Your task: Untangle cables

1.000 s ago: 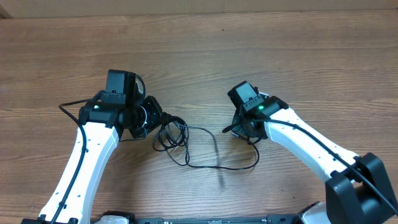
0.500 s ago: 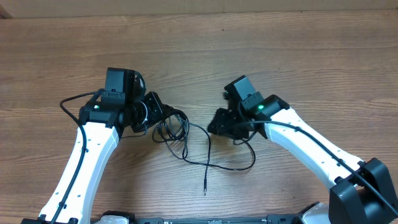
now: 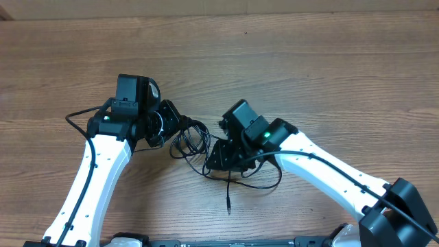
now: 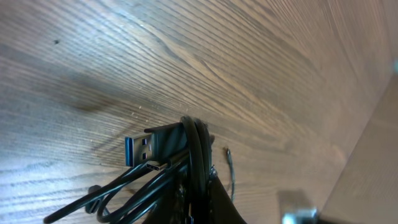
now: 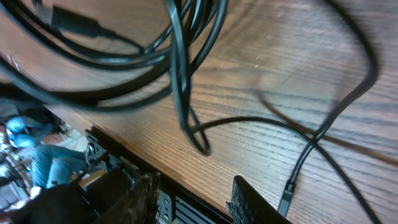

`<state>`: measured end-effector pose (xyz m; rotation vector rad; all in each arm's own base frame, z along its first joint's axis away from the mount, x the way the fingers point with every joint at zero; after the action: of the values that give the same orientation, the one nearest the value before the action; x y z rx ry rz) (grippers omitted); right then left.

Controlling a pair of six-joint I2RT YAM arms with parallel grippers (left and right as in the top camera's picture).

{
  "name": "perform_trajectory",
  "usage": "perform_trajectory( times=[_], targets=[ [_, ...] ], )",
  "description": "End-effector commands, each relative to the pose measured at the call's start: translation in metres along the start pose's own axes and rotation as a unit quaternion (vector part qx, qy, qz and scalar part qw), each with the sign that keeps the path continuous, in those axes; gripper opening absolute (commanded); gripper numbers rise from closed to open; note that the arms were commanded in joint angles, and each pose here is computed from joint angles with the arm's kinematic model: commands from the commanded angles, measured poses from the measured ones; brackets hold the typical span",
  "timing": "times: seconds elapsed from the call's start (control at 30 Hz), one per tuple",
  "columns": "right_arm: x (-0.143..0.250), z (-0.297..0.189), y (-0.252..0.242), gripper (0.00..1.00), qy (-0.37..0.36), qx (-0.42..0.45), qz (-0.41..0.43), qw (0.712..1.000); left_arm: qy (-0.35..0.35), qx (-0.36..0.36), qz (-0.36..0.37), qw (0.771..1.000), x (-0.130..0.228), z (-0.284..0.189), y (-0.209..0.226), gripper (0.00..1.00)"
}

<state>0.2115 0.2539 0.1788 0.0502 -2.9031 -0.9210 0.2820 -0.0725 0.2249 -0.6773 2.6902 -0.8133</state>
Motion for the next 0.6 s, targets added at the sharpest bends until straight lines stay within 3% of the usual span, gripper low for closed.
perform_trajectory(
  times=[0.0,0.2,0.57],
  targets=[
    [0.003,-0.001,0.005,0.36,-0.038,0.029,-0.023,0.999,-0.011,-0.009,-0.054,0.998,-0.002,0.0,0.0,0.04],
    [-0.007,0.0,-0.005,0.36,-0.135,0.123,-0.035,0.982,-0.002,-0.013,-0.062,0.998,0.0,0.0,0.002,0.04],
    [-0.011,0.016,-0.013,0.29,-0.118,0.14,-0.026,0.983,0.016,0.0,-0.067,0.998,0.004,0.0,0.0,0.04]
  ],
)
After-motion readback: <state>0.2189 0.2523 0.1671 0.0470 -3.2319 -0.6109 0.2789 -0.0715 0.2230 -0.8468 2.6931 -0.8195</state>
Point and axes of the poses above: each gripper's point midway between its finger pads, its own z axis out along the fingers, its own y axis along the line the jaws close on, x = y × z, the point moved 9 cm from there along -z, back along the fingers, and after that the axes turned 5 degrees about z, right-handed, at the moved point
